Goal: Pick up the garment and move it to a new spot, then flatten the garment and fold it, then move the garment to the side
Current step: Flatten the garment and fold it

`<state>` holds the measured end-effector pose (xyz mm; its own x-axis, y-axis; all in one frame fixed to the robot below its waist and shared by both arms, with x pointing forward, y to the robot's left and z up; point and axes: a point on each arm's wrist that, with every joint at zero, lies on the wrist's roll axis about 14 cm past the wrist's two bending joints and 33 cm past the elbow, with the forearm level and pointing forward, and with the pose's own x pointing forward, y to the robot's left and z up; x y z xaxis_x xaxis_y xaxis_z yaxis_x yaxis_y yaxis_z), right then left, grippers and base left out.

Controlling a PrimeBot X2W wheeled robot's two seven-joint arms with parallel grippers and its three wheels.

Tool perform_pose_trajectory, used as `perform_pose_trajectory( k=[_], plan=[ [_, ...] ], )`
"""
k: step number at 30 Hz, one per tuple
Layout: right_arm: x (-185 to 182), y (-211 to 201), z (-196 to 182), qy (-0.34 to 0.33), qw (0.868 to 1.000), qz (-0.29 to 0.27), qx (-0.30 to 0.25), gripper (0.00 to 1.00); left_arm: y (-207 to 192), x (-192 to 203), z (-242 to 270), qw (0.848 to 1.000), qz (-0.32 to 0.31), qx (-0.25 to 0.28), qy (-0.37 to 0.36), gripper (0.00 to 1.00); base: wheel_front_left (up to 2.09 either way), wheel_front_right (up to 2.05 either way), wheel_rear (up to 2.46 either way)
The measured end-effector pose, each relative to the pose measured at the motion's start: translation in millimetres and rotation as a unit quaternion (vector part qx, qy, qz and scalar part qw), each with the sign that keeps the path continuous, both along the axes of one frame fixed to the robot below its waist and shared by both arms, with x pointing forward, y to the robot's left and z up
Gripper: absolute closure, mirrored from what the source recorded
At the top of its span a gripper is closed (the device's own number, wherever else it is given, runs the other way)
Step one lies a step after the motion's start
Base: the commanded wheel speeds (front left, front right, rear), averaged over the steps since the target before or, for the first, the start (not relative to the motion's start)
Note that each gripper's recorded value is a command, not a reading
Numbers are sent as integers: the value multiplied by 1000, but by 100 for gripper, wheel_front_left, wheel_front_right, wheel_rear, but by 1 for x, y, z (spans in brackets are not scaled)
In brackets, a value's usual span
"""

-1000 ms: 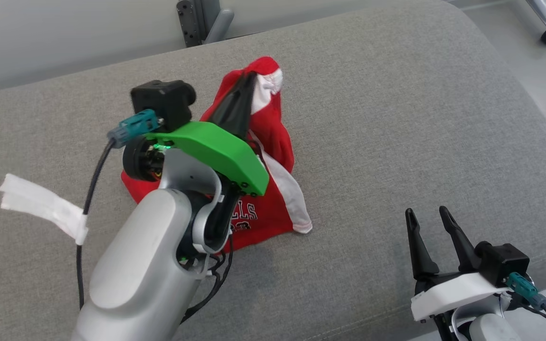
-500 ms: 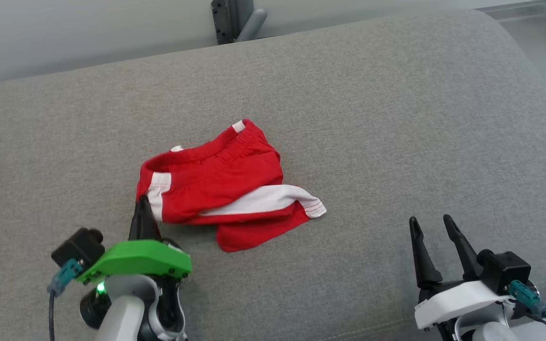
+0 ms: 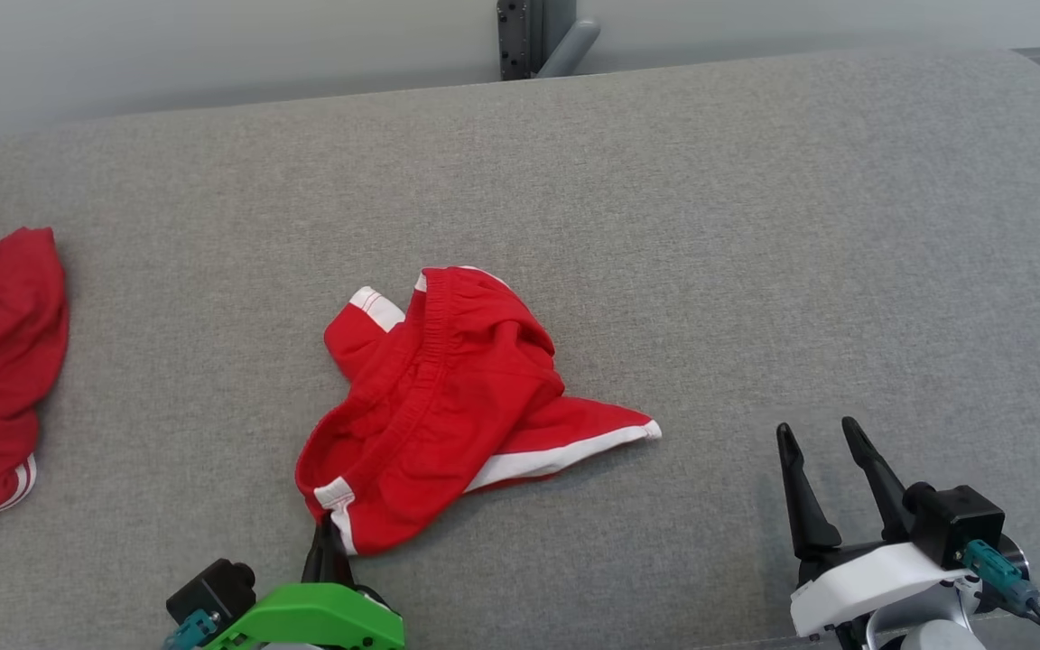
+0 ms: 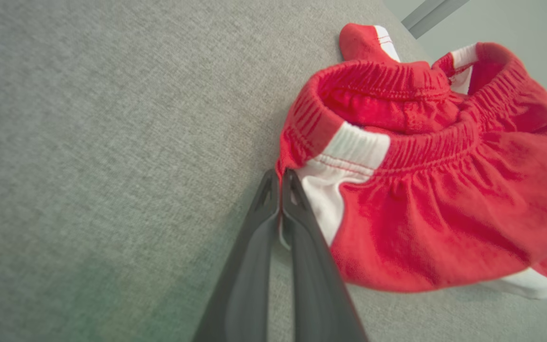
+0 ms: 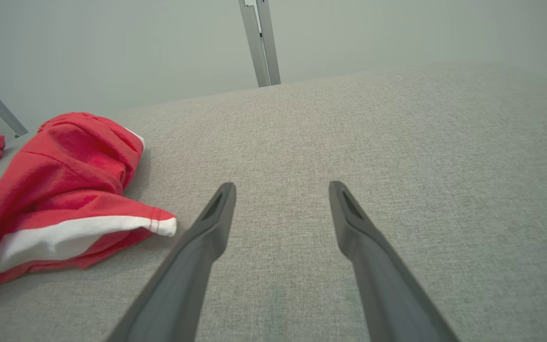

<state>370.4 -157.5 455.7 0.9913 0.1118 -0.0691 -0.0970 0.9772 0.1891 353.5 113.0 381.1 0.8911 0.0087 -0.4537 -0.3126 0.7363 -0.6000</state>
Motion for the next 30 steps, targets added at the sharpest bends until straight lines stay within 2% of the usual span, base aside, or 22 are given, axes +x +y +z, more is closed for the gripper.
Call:
perform_pose_trajectory(
  k=[1,2,3,6,8,11,14,19,24,30],
  plan=[
    [1,2,-1,1,1000,4,-1,0,-2,-2,0,1000,-2,-2,2,68,0,0,0],
    [2,4,-1,1,1000,7,-1,0,-3,-3,-1,1000,-3,-3,2,47,0,0,0],
    [2,5,-1,1,1000,11,-1,0,-4,-4,0,1000,-4,-4,2,0,0,0,0],
    [4,10,-1,1,1000,17,-1,0,-8,-4,6,1000,-9,-16,-9,0,0,0,0],
    [4,11,0,-1,1000,19,0,0,-18,-2,15,999,-35,-22,-28,0,0,0,0],
    [3,11,2,-4,1000,19,-1,0,-21,-2,30,994,-85,23,-66,0,0,0,0],
    [1,8,3,-4,1000,15,-1,0,-23,-8,37,981,-151,83,-85,0,0,0,0],
    [-2,6,3,-5,1000,11,-1,0,-21,-9,57,958,-218,148,-110,0,0,0,0],
    [-5,4,4,-6,1000,8,0,0,-29,0,84,942,-255,167,-137,0,0,0,0],
    [-9,2,5,-5,1000,2,5,0,-43,9,80,921,-321,187,-116,0,0,0,0]
  ],
)
